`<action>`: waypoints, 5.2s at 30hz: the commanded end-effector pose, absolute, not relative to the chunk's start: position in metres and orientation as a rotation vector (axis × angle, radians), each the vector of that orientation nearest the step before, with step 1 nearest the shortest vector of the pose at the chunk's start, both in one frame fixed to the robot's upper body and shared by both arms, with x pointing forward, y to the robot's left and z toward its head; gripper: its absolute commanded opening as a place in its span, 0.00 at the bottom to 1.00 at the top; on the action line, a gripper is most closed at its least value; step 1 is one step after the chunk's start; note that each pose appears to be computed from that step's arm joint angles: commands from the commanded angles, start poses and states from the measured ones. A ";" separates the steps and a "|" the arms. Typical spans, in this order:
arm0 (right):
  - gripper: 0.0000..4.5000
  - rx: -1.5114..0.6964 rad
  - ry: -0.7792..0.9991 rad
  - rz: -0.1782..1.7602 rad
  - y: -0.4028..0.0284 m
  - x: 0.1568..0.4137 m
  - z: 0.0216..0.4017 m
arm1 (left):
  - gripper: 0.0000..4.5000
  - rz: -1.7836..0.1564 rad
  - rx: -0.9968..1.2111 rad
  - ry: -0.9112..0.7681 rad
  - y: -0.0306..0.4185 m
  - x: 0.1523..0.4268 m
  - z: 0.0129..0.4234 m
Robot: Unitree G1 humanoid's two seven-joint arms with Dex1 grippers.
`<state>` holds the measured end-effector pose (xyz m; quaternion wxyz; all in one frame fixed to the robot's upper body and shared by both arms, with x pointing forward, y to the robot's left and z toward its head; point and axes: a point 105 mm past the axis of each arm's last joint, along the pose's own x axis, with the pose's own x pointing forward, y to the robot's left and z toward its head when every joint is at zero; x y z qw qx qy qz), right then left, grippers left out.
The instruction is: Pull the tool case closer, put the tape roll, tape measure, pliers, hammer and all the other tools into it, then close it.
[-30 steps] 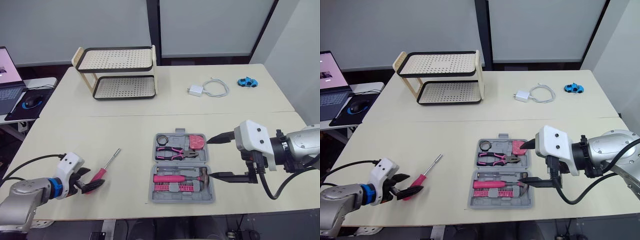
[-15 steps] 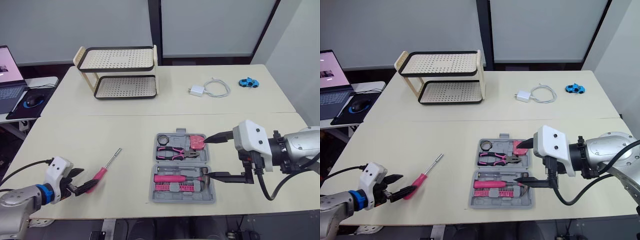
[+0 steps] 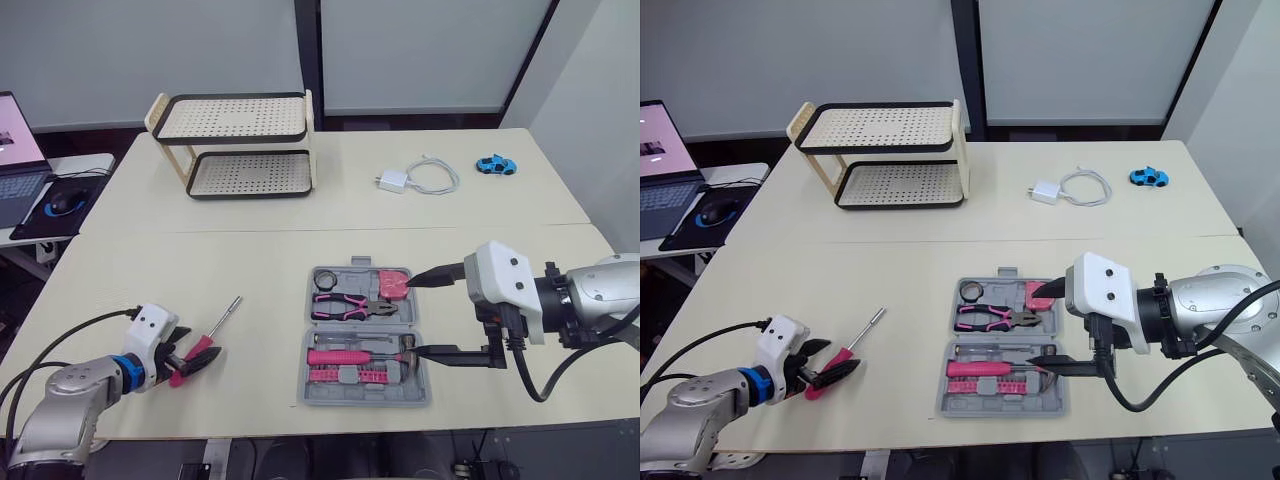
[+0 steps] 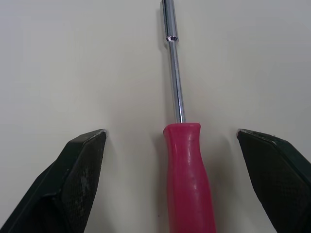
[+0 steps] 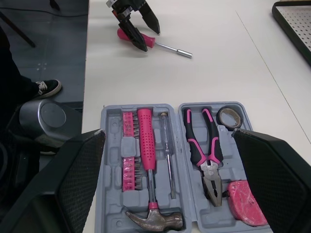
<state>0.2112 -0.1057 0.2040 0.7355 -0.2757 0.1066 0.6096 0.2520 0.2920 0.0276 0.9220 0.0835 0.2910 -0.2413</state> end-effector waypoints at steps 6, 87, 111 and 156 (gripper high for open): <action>1.00 -0.631 0.200 1.344 -0.102 0.208 0.209 | 0.90 -0.492 0.177 0.628 0.291 0.251 0.017; 1.00 -0.666 0.551 1.163 -0.166 0.172 0.158 | 0.16 -1.429 0.819 0.496 0.045 0.206 0.057; 1.00 -0.661 0.548 1.164 -0.165 0.172 0.158 | 0.16 -1.423 0.810 0.535 0.044 0.206 0.052; 1.00 -0.646 0.505 1.152 -0.160 0.176 0.161 | 0.86 -1.683 0.633 0.303 0.069 0.212 0.112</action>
